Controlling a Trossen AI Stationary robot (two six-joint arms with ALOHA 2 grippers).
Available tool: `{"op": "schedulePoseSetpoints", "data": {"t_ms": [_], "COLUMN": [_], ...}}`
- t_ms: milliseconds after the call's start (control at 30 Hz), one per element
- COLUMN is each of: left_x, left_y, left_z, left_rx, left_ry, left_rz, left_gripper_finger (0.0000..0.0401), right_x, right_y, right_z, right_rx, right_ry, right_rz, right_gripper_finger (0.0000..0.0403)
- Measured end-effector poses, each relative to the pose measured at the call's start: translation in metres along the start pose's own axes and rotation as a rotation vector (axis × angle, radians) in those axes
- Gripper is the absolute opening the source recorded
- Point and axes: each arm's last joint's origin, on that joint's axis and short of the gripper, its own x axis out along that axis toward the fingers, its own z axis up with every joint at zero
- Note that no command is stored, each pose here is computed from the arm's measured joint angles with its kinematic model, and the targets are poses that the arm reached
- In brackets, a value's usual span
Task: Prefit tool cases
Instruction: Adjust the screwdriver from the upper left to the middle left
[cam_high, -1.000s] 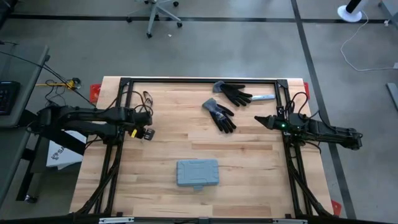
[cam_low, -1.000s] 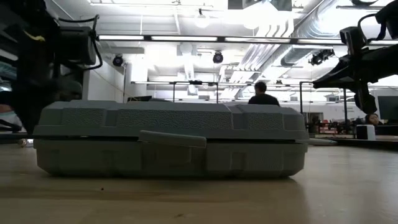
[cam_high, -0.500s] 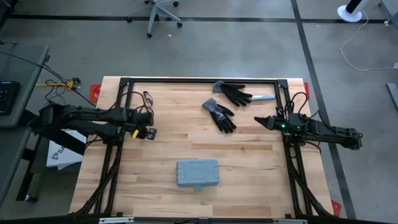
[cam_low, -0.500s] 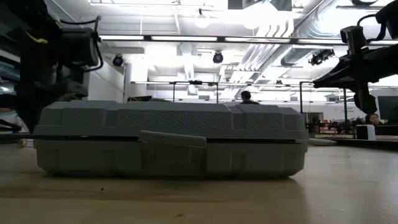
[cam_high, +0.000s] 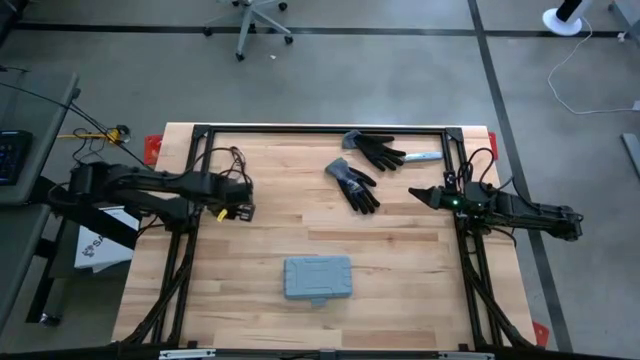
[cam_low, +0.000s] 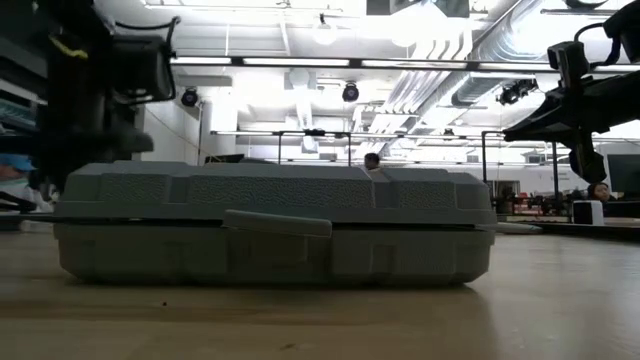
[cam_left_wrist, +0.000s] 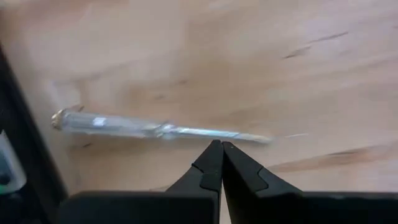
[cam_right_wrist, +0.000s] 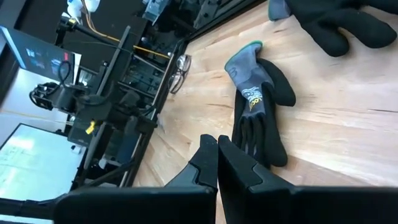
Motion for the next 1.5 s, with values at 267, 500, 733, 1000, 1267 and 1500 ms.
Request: {"op": "schedulePoseSetpoints", "data": {"t_ms": [267, 500, 733, 1000, 1267, 1500], "left_x": [-0.015, -0.016, -0.022, -0.027, -0.036, -0.039], "left_y": [-0.010, -0.019, -0.036, -0.046, -0.057, -0.060], "left_z": [0.006, 0.010, 0.017, 0.022, 0.028, 0.030], "left_rx": [0.018, 0.044, 0.105, 0.115, 0.167, 0.245], "left_ry": [-0.050, -0.092, -0.192, -0.267, -0.355, -0.433], "left_rz": [-0.069, -0.168, -0.334, -0.446, -0.570, -0.582], "left_gripper_finger": [0.0000, 0.0000, 0.0001, 0.0001, 0.0001, 0.0001], "right_x": [0.001, 0.003, 0.005, 0.005, 0.005, 0.005], "right_y": [0.000, -0.001, -0.002, -0.002, -0.002, -0.002], "right_z": [0.000, -0.002, -0.003, -0.003, -0.004, -0.004], "right_rx": [-0.046, -0.056, -0.072, -0.151, -0.150, -0.150], "right_ry": [0.003, 0.020, 0.039, 0.044, 0.065, 0.066], "right_rz": [-0.007, -0.036, -0.058, -0.055, -0.043, -0.042], "right_gripper_finger": [0.0000, 0.0000, 0.0000, 0.0000, 0.0000, 0.0000]}}
